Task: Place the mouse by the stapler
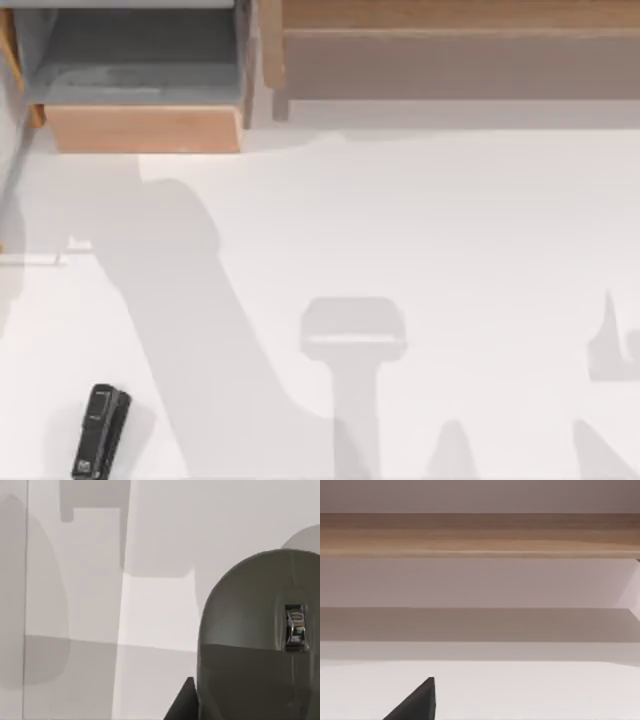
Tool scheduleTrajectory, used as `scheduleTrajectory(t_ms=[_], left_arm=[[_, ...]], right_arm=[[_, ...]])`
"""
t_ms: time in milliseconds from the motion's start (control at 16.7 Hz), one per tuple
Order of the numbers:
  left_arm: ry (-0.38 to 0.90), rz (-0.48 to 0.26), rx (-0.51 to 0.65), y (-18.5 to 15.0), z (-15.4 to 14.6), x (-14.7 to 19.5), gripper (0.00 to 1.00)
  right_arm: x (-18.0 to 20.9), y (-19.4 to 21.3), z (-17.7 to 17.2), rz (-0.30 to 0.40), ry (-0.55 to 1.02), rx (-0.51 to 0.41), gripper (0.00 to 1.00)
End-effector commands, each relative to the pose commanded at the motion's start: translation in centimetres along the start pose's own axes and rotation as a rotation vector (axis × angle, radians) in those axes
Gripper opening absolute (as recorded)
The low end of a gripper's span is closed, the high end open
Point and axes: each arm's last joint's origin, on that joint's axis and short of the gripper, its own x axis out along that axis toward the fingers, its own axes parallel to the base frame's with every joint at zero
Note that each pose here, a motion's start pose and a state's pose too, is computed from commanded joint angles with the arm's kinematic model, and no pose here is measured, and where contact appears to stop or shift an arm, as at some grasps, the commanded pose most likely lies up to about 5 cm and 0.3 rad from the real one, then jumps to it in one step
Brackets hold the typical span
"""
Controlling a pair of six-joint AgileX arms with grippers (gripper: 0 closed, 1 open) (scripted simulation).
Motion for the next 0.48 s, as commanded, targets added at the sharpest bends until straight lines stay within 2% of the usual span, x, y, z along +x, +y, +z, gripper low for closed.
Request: scheduleTrajectory(t_ms=[240, 480], left_arm=[[-0.100, 0.021, -0.080, -3.3, -0.8, -5.3, 0.00], [-0.153, -0.003, -0.112, -10.0, -2.6, -8.1, 0.00]], right_arm=[[0.0, 0.0, 0.0, 0.000, 0.000, 0.000, 1.00], [0.0, 0.0, 0.0, 0.000, 0.000, 0.000, 1.00]])
